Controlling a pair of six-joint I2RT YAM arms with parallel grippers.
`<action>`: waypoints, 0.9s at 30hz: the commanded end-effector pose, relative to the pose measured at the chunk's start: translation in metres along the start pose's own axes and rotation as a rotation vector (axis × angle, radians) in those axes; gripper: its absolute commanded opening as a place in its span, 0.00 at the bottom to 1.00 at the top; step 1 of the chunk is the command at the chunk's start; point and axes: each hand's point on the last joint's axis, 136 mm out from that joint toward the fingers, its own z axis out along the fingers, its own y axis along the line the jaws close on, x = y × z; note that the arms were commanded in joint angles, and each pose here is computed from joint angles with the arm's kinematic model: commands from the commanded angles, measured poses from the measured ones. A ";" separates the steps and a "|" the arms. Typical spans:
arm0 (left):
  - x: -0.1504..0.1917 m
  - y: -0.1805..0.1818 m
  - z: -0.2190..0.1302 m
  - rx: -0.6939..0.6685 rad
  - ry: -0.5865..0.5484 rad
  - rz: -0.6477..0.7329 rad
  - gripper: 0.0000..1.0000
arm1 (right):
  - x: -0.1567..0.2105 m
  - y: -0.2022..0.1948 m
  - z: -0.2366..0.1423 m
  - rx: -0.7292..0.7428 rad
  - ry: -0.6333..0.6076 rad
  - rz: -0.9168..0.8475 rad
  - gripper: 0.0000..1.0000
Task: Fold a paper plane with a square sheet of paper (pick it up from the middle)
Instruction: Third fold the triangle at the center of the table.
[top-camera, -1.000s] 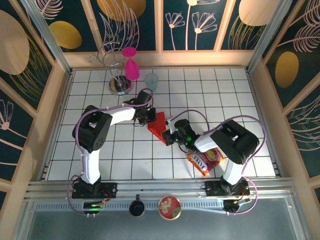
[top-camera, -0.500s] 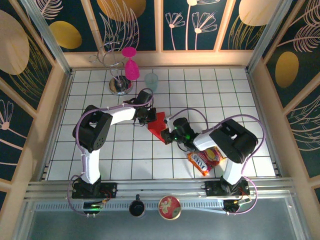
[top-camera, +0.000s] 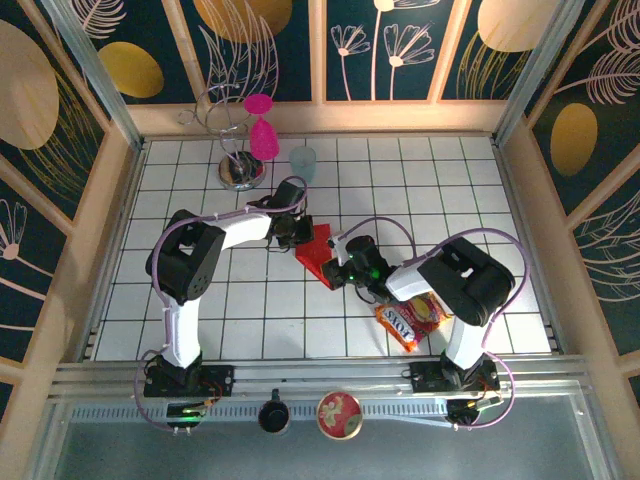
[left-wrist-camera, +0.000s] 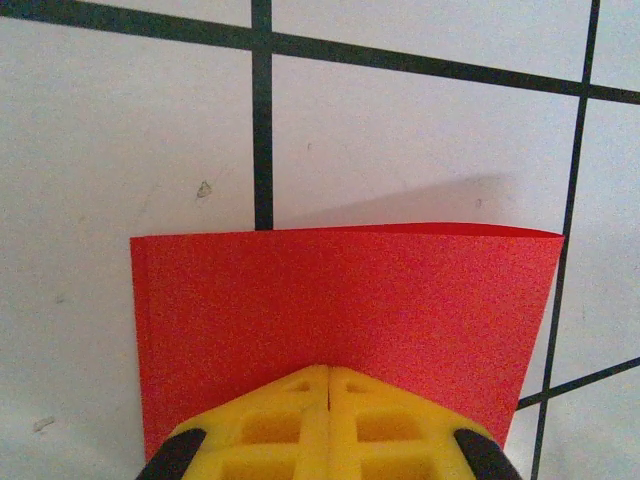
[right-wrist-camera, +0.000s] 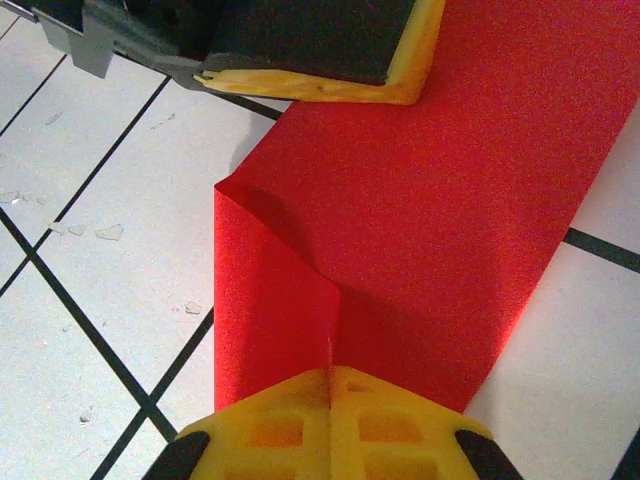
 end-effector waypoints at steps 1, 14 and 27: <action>0.014 0.017 0.011 -0.055 0.062 -0.010 0.04 | -0.002 0.000 -0.001 -0.007 0.018 0.031 0.00; 0.014 0.018 0.012 -0.056 0.065 -0.014 0.04 | -0.009 0.003 -0.007 -0.008 0.015 0.048 0.00; 0.015 0.018 0.011 -0.053 0.066 -0.016 0.03 | -0.007 0.000 -0.002 0.002 0.030 0.044 0.00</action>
